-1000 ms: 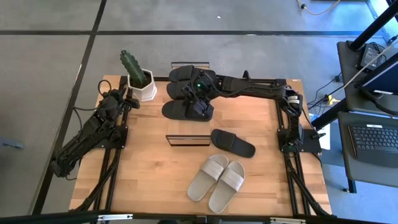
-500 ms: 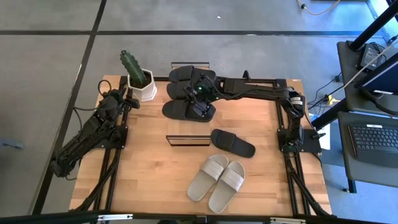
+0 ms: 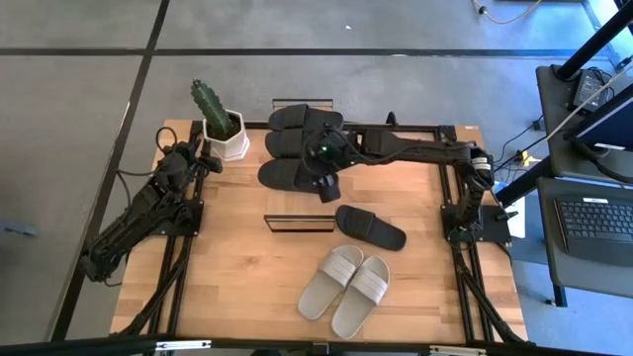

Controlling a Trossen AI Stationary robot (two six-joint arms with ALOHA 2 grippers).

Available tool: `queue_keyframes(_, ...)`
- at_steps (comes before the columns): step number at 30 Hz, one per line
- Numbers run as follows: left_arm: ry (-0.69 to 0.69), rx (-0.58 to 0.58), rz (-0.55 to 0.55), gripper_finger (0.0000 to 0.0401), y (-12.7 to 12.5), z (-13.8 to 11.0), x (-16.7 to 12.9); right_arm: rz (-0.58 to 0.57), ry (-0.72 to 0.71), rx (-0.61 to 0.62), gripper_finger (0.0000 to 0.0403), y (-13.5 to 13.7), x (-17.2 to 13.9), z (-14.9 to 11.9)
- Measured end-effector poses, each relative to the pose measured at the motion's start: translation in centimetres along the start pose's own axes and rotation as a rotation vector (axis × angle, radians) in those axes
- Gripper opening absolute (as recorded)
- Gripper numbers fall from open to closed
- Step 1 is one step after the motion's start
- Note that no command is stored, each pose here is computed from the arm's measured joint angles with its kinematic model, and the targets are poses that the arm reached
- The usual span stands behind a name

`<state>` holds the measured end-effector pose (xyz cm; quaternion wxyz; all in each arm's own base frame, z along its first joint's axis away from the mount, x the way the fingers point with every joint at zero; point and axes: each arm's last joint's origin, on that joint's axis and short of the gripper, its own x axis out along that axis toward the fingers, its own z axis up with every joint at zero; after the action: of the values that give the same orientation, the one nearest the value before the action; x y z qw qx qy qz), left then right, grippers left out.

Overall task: Pick and place slides into the shelf
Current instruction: Put the right black slide on the shelf

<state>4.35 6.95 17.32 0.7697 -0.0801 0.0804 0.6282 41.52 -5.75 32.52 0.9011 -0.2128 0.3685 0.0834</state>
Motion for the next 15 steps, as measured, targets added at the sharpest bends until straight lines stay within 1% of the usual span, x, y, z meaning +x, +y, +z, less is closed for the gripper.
queue_keyframes(3, 0.000, 0.000, 0.000, 0.0147, 0.0, 0.0, 0.0, 0.051, 0.055, 0.101, 0.0188, 1.0, 0.0, -0.2)
queue_keyframes(6, 0.000, 0.000, 0.000, 0.0147, 0.0, 0.0, 0.0, 0.105, 0.080, 0.150, 0.0188, 2.0, 0.1, -0.1)
queue_keyframes(8, 0.000, 0.000, 0.000, 0.0147, 0.0, 0.0, 0.0, 0.131, 0.073, 0.168, 0.0188, 2.6, 0.1, 0.2)
queue_keyframes(10, 0.000, 0.000, 0.000, 0.0147, 0.0, 0.0, 0.0, 0.155, 0.061, 0.162, 0.0188, 3.1, 0.1, 0.5)
queue_keyframes(15, 0.000, 0.000, 0.000, 0.0147, 0.0, 0.0, 0.0, 0.177, 0.048, 0.168, 0.0188, 4.3, 0.2, 1.2)
